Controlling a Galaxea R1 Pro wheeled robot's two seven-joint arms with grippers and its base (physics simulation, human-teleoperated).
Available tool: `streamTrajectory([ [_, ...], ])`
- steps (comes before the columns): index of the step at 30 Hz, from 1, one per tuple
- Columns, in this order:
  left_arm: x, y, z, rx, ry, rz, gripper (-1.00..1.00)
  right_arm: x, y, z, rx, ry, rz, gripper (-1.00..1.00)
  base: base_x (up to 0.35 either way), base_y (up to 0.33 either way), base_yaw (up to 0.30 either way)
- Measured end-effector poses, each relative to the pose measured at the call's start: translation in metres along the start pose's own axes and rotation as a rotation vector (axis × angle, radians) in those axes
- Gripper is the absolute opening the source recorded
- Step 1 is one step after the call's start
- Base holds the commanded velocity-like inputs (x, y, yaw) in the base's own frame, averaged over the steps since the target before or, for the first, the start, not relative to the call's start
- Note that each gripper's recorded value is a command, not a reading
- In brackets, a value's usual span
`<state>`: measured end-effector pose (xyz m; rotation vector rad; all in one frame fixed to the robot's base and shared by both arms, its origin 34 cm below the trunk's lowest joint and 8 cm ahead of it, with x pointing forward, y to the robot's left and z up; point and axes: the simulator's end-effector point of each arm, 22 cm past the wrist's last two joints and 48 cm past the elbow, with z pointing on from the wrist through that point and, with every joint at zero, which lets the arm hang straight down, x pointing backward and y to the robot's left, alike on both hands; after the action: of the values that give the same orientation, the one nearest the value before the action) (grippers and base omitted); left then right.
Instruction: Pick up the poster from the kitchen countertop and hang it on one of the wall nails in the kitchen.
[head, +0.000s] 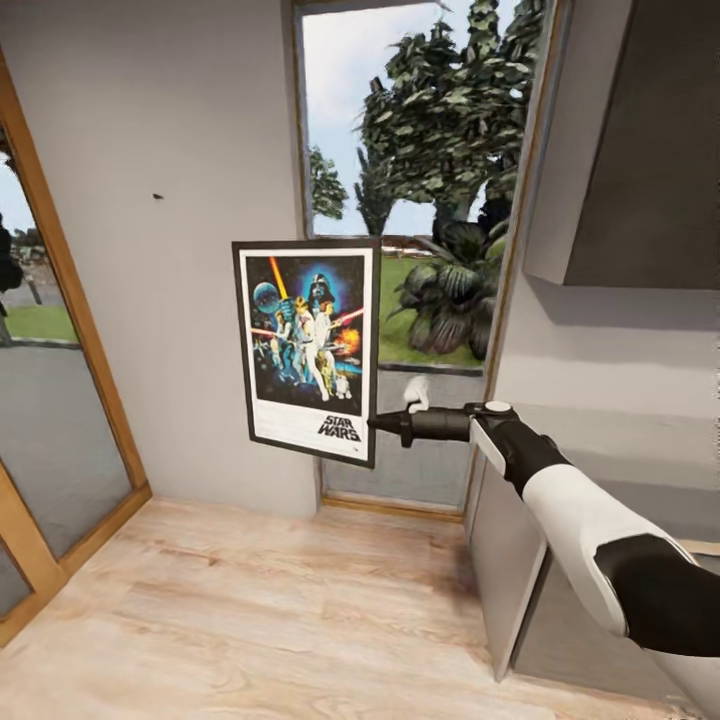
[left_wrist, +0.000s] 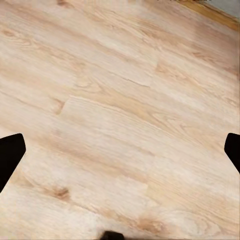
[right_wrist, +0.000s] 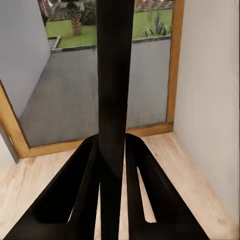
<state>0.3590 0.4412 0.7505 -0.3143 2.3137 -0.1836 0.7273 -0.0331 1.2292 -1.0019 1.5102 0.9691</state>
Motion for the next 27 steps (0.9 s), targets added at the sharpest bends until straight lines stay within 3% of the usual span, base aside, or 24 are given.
streamTrajectory([
  [11, -0.001, 0.001, 0.0, -0.001, -0.002, 0.0, 1.0, -0.007, 0.007, 0.009, -0.012, -0.007, -0.005, -1.0, 0.207, 0.312, -0.231],
  [18, -0.002, 0.001, 0.0, -0.001, -0.003, 0.001, 1.0, -0.022, 0.022, 0.024, -0.045, -0.007, 0.01, -1.0, 0.144, 0.306, -0.219],
  [27, -0.002, 0.002, 0.0, -0.003, -0.006, 0.002, 1.0, -0.037, 0.043, 0.045, -0.091, -0.024, 0.001, -1.0, 0.021, 0.042, -0.177],
])
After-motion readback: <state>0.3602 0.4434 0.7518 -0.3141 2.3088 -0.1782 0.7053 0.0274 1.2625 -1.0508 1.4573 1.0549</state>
